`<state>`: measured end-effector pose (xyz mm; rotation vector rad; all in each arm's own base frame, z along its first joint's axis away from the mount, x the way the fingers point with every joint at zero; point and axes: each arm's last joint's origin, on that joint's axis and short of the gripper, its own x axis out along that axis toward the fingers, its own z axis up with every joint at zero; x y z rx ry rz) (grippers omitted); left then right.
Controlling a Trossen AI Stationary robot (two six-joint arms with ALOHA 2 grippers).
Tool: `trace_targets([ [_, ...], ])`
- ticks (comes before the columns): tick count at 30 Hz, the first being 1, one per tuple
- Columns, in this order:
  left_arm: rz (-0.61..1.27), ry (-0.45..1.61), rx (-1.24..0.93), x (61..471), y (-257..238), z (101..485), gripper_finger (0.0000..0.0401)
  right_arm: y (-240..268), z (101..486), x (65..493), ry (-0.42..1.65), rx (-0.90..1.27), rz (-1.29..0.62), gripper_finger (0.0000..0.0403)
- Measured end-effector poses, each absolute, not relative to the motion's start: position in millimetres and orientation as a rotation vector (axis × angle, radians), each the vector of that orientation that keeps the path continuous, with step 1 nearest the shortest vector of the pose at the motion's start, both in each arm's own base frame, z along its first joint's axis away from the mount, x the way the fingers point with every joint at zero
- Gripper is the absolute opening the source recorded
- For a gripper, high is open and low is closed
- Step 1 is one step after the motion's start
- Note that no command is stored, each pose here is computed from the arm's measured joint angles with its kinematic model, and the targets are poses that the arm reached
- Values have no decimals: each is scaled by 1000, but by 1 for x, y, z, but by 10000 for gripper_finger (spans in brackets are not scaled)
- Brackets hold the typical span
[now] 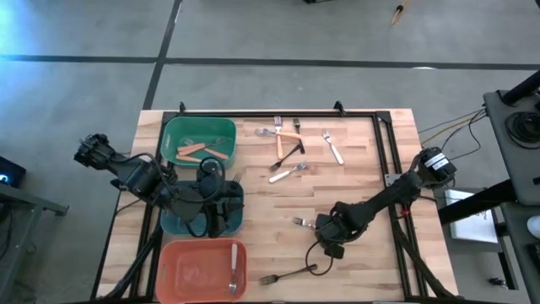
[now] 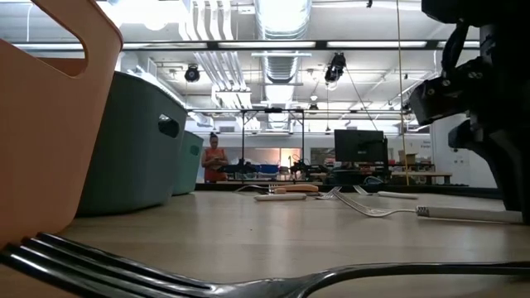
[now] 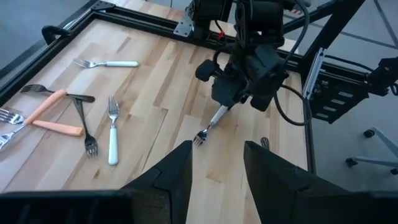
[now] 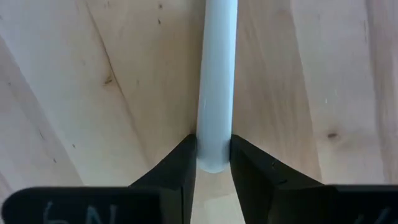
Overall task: Sort silverware by color (type)
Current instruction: Put the white fork into the orange bin
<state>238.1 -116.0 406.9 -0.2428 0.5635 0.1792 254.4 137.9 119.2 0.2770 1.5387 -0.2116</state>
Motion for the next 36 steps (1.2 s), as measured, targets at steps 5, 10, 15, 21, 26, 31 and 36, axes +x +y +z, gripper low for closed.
trace_targets([
  [5, 180, 563, -242, 238, -116, 407, 127, 140, 112, 261, 1518, 298, -202, 39],
  [10, 199, 554, -240, 238, -115, 407, 127, 142, 113, 264, 1477, 332, -186, 12],
  [15, 201, 548, -242, 237, -115, 408, 127, 144, 118, 267, 1436, 372, -164, 10],
  [21, 204, 544, -253, 236, -114, 409, 127, 146, 117, 270, 1426, 411, -135, 9],
  [26, 206, 544, -258, 236, -114, 409, 127, 149, 118, 274, 1399, 448, -110, 11],
  [31, 206, 547, -256, 236, -114, 409, 127, 149, 113, 274, 1411, 444, -119, 12],
  [36, 211, 560, -248, 235, -113, 408, 127, 151, 100, 277, 1422, 450, -135, 12],
])
